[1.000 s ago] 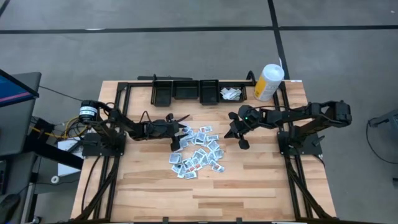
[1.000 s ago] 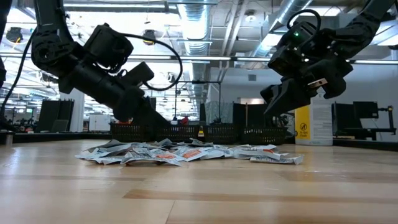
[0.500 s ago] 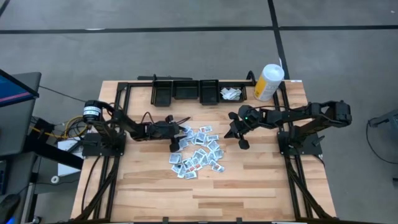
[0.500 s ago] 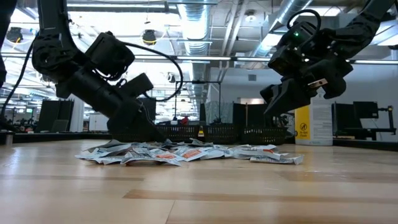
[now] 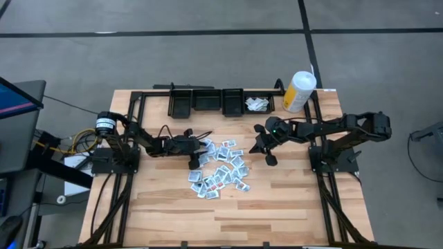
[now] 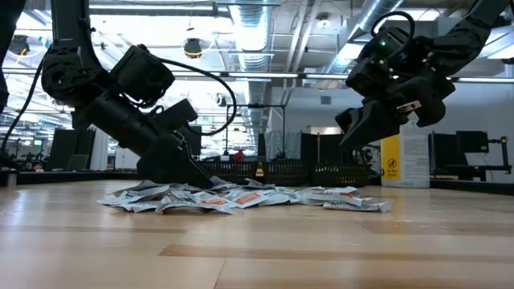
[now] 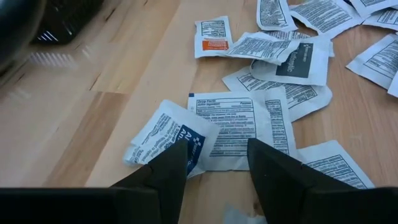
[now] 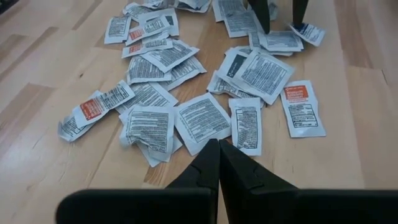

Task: Pick & Place First Aid Supplies
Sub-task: Put the blue alcohol pad into the left black bin

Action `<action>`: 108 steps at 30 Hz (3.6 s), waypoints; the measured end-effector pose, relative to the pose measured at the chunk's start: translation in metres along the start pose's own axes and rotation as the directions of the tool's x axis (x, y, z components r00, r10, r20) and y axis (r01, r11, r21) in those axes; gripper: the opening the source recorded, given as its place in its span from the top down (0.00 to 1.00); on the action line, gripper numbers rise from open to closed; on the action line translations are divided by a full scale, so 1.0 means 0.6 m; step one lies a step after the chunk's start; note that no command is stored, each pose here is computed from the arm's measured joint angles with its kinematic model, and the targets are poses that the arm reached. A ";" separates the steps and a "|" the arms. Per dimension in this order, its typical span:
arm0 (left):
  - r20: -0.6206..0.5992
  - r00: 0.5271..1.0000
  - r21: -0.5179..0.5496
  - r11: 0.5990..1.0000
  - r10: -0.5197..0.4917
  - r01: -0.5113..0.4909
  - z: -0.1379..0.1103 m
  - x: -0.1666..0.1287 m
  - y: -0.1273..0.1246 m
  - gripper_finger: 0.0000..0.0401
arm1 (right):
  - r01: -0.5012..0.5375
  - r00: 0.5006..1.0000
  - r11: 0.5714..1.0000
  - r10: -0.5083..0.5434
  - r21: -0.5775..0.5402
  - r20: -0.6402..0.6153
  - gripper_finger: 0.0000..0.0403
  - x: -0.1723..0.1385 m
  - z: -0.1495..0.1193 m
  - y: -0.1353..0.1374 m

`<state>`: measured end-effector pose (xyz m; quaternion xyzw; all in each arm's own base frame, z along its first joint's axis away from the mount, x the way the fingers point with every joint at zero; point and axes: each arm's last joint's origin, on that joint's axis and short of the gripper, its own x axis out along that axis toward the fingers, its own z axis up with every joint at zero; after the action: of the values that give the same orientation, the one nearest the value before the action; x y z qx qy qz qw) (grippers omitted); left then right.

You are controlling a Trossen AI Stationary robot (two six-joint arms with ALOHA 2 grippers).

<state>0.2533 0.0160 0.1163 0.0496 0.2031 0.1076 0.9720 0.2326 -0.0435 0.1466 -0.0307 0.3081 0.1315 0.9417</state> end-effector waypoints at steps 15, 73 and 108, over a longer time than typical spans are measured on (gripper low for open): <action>0.017 1.000 -0.003 1.000 0.001 -0.001 0.003 0.000 0.000 0.74 | 0.000 1.000 1.000 0.000 0.000 0.002 1.00 0.000 0.000 0.000; 0.147 0.717 0.125 0.706 0.682 -0.697 0.105 -0.126 0.152 0.99 | 0.005 1.000 1.000 -0.005 -0.009 0.018 1.00 0.000 0.003 -0.001; -0.125 0.804 0.046 0.813 0.581 -0.580 0.003 -0.076 0.241 0.99 | 0.007 1.000 1.000 -0.006 -0.011 0.021 1.00 0.000 0.004 -0.001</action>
<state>0.1861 0.1461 0.1559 0.1047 0.2430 0.4019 0.8766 0.2341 -0.0438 0.1483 -0.0356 0.2974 0.1304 0.9451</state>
